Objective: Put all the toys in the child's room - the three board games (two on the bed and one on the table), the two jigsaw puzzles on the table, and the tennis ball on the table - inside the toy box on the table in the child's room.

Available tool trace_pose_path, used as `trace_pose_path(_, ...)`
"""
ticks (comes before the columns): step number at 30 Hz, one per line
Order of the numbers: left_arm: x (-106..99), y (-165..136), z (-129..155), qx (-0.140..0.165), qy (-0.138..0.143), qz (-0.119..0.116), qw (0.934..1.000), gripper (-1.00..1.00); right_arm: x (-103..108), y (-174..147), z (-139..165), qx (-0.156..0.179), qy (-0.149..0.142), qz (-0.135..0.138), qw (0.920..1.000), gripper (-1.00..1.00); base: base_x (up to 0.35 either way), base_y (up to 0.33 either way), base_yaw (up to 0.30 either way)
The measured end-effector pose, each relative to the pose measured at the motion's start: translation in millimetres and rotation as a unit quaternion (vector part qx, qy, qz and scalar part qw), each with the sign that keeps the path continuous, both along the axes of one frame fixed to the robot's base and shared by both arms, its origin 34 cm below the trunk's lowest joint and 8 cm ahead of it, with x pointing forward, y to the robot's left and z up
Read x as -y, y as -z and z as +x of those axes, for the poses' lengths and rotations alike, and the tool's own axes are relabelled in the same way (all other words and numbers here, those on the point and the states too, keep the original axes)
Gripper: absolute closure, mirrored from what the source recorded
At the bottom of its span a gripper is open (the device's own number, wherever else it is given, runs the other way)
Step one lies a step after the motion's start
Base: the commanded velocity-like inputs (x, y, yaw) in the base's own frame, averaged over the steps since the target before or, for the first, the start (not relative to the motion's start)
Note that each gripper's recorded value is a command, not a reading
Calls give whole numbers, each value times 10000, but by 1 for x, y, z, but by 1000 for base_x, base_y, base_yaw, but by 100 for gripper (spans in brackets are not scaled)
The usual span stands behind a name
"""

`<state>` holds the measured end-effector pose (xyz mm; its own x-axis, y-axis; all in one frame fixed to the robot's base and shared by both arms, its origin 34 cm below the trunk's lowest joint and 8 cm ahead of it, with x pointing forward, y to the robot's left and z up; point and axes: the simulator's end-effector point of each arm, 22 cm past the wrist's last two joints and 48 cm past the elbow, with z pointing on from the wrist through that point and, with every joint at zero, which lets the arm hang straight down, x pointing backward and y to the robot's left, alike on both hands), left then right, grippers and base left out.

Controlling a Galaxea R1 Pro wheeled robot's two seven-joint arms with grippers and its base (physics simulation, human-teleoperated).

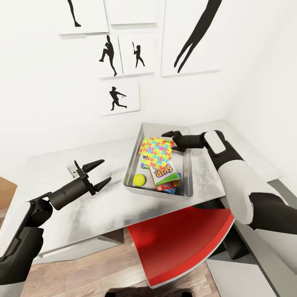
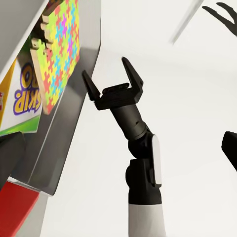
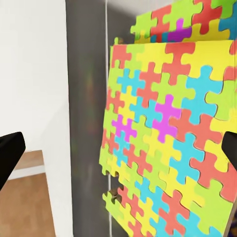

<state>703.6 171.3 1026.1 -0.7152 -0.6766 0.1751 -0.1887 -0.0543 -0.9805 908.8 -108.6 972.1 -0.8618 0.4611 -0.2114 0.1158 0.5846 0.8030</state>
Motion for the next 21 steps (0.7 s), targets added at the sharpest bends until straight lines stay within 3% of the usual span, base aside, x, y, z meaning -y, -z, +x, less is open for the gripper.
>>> trace_pose_path(6, 0, 0, 0, 2, 0, 0, 10000, -100, 7, -12, 7, 162, 35, -104, 9998, -100, 0, 0, 0)
trace_pose_path(12, 0, 0, 0, 1, 0, 0, 10000, -100, 22, -26, 16, 366, 134, -524, 9979, -100, 0, 0, 0)
trace_pose_path(17, 0, 0, 0, 3, 0, 0, 10000, -100, 42, -36, 16, 512, 277, -1044, 9928, -100, 0, 0, 0)
trace_pose_path(21, 0, 0, 0, 4, 0, -1, 10000, -100, 58, -48, 15, 701, 493, -1199, 9891, -100, 0, 0, 0)
